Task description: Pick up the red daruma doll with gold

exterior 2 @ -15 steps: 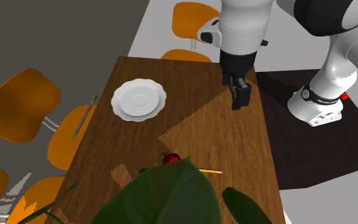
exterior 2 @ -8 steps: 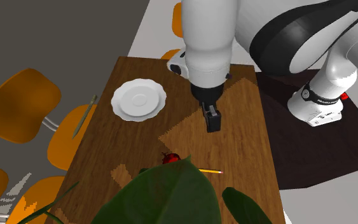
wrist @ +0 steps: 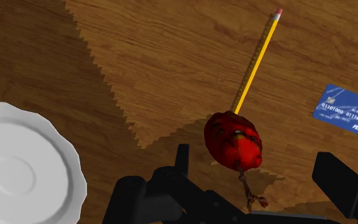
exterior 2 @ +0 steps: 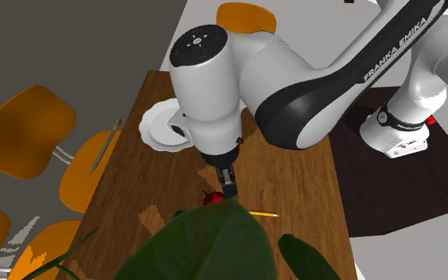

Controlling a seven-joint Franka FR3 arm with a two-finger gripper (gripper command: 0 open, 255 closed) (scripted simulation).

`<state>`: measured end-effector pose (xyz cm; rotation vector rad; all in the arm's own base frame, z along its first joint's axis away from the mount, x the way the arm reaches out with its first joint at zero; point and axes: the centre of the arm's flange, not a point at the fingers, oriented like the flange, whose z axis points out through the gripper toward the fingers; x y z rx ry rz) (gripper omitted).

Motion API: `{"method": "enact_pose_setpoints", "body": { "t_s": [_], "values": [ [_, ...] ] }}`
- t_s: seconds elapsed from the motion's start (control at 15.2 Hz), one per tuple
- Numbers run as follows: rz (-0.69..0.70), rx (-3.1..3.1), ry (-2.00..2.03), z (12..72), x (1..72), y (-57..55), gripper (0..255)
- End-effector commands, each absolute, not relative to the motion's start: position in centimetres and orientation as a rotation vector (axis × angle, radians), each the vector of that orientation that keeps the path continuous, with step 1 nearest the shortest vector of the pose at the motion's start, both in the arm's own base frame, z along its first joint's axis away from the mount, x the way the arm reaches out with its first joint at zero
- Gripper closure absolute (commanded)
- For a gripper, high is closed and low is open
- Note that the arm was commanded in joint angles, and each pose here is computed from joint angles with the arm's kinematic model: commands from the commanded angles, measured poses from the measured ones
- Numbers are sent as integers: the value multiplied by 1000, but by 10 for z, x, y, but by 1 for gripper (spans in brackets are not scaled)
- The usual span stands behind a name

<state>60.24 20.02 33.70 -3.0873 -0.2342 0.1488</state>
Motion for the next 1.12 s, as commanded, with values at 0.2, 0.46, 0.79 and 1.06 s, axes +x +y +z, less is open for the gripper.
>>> {"method": "enact_pose_setpoints", "body": {
  "t_s": [0.2,0.46,0.79,1.06],
  "values": [
    [138,-3086,-269,313,635,221,0],
    [138,-3086,-269,292,635,221,0],
    [138,-3086,-269,278,635,221,255],
    [138,-3086,-269,279,635,221,255]
  ]
}}
